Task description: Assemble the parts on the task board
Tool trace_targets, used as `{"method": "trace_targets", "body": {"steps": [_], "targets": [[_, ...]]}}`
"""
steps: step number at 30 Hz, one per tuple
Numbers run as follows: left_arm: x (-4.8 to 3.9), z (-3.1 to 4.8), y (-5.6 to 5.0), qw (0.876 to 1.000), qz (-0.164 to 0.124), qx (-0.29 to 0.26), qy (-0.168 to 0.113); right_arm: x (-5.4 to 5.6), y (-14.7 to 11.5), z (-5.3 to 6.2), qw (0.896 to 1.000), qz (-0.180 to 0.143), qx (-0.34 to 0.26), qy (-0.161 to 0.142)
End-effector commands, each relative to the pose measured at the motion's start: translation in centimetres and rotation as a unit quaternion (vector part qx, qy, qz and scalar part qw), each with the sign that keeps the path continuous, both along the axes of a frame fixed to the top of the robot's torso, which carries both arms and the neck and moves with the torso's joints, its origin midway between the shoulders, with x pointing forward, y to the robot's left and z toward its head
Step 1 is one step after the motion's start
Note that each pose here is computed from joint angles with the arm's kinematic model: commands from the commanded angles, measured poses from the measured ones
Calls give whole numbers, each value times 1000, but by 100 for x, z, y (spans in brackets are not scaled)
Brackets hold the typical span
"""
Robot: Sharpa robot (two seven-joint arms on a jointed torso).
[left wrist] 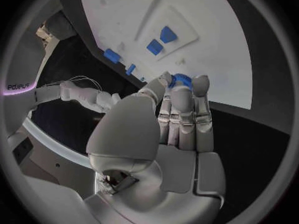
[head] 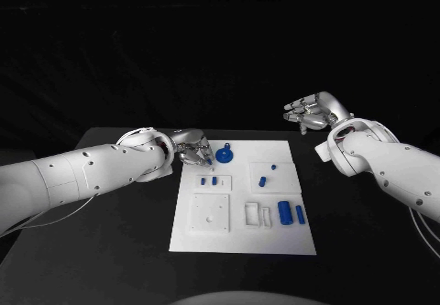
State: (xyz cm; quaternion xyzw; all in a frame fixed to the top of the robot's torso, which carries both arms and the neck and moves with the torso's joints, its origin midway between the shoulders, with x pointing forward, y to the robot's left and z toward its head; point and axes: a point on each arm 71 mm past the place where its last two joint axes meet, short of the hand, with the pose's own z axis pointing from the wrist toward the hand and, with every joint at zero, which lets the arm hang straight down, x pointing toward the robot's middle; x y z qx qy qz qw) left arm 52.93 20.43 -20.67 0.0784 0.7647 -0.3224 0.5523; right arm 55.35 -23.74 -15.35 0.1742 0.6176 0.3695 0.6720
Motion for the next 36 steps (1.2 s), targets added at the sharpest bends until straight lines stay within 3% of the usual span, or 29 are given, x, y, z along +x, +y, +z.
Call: {"method": "trace_targets", "body": {"steps": [1,8,36], "targets": [[-14,-27,-25,1000,-12,7,-7,-4,21,0,1000,7,-3,-1],[-22,-99,-21,1000,-14,14,-3,-3,27,0,1000,7,-3,-1],[9,-212,-100,999,-25,43,-6,-8,36,3,1000,9,-3,-1]]}}
